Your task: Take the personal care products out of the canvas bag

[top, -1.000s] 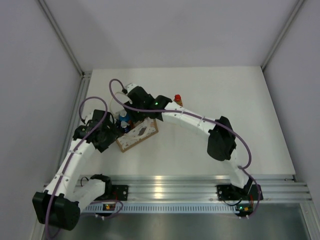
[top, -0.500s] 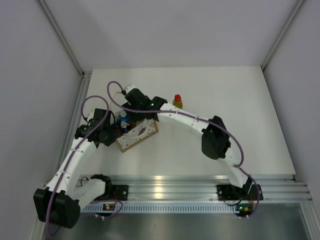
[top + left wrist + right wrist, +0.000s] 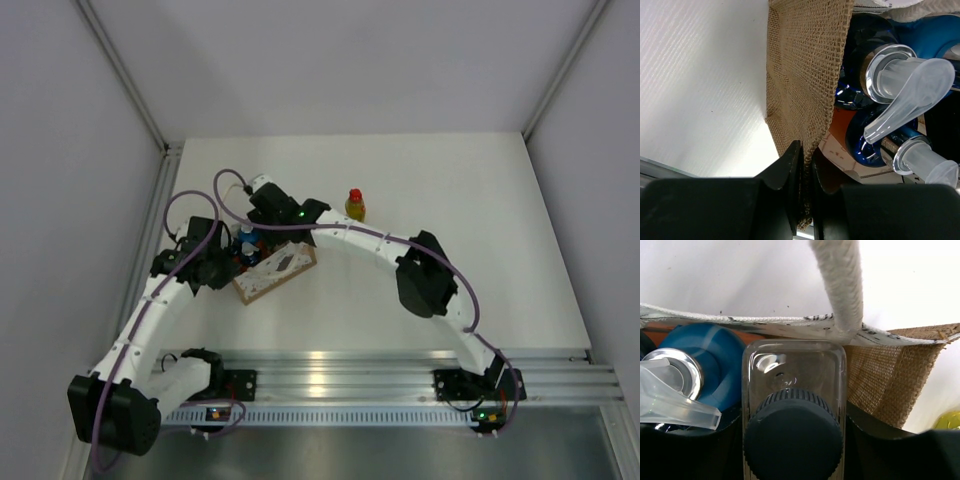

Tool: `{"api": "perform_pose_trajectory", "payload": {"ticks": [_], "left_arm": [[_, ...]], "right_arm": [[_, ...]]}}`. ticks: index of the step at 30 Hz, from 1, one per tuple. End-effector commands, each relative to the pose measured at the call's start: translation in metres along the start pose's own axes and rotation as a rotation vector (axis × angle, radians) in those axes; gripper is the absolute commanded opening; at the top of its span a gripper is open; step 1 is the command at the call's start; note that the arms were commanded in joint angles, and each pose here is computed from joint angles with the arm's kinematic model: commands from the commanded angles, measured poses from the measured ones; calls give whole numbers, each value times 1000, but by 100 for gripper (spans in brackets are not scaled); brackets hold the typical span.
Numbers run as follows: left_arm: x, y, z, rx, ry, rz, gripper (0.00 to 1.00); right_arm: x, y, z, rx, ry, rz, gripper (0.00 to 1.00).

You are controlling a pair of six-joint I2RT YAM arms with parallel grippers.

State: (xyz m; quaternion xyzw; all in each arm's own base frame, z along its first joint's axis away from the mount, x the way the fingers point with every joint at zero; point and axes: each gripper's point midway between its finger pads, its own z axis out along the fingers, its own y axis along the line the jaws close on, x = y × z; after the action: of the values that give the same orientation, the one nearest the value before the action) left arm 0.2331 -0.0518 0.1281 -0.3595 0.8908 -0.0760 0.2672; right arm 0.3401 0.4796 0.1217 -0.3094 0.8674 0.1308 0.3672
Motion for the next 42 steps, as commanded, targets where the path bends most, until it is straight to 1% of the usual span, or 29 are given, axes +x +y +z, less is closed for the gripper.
{"api": "perform_pose_trajectory", "payload": {"ticks": [1,2,3,4,11,12,14,28,34,42], "left_arm": [[14,20,3,-65,43,29,14],[14,20,3,-65,43,29,14],[14,20,3,-64,44,31,14],[14,20,3,-65,43,29,14],[13,20,3,-66,39,26,14],[14,20,4,-67,40,26,11],[14,21,4,-69,42,28,10],[14,21,4,-67,40,26,11],[14,21,4,-69,42,25,11],[13,20,4,-69,40,27,11]], "right_arm": [[-23,-5,-5,4,-105,16,17],[-31,-5,-12,-1,-130,18,11],[-33,-5,-12,-4,-147,13,3],[-36,-6,-14,-1,-160,12,0],[-69,-13,-42,0,-257,9,0],[-73,-14,-46,1,-269,10,0],[-83,-17,-55,6,-295,13,0],[-118,-24,-107,-5,-401,25,0],[-136,-27,-140,-19,-462,39,0],[-161,-37,-198,-25,-563,46,0]]}}
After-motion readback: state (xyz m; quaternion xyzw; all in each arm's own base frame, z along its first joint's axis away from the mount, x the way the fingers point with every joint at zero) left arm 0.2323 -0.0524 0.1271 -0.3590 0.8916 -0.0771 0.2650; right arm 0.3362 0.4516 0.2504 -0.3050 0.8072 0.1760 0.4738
